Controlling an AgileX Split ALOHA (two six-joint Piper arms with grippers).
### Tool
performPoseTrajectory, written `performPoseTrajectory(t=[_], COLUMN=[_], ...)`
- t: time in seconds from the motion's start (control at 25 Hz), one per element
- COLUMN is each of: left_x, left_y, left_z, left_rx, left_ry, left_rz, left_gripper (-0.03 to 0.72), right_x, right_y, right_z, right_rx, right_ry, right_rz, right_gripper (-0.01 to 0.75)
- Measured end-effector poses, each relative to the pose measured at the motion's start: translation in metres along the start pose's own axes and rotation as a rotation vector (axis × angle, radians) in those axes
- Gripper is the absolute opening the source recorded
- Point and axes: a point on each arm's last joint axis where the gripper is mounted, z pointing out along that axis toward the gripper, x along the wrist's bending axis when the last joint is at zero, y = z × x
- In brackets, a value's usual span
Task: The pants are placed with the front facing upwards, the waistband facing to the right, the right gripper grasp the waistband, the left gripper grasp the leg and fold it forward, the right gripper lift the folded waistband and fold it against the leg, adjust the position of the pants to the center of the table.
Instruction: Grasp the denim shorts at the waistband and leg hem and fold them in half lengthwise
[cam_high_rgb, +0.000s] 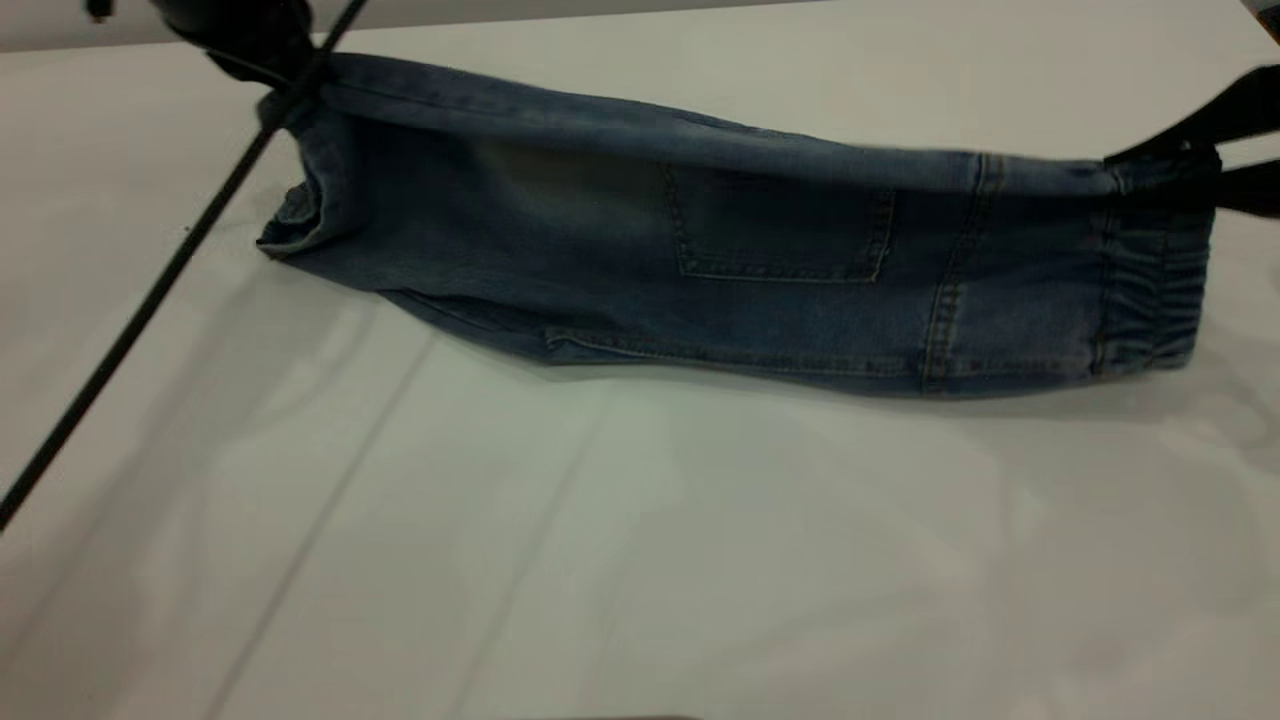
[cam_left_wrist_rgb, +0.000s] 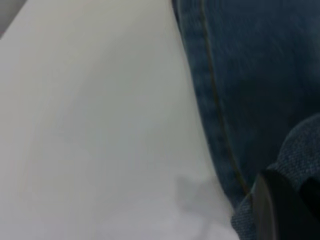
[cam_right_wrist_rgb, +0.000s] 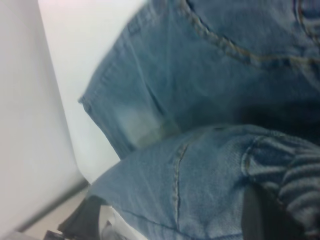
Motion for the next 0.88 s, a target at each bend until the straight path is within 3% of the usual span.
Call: performPoseTrajectory(t=[0.64,0.76,0.88], left_x=[0.0,-0.002,-0.004], left_y=[0.03,0.032,0.035], left_z=[0.051,0.055,0.055], left_rx=[-0.056,-0.062,-0.077], left_ry=[0.014,0.013,0.016], left_rz=[0.011,0.016,0.022], left_gripper=[0.047,0.11,0.245], right_x=[0.007,0.009,0.008], right_y=[0.04,0.041,0.042], right_z=[0.027,0.028,0.028], right_rx=[-0.074,-0.076,-0.077], right_ry=[-0.035,-0.033,-0.035], right_rz=[0.081,0.074,0.063], right_gripper=[0.069,0.119,0.222])
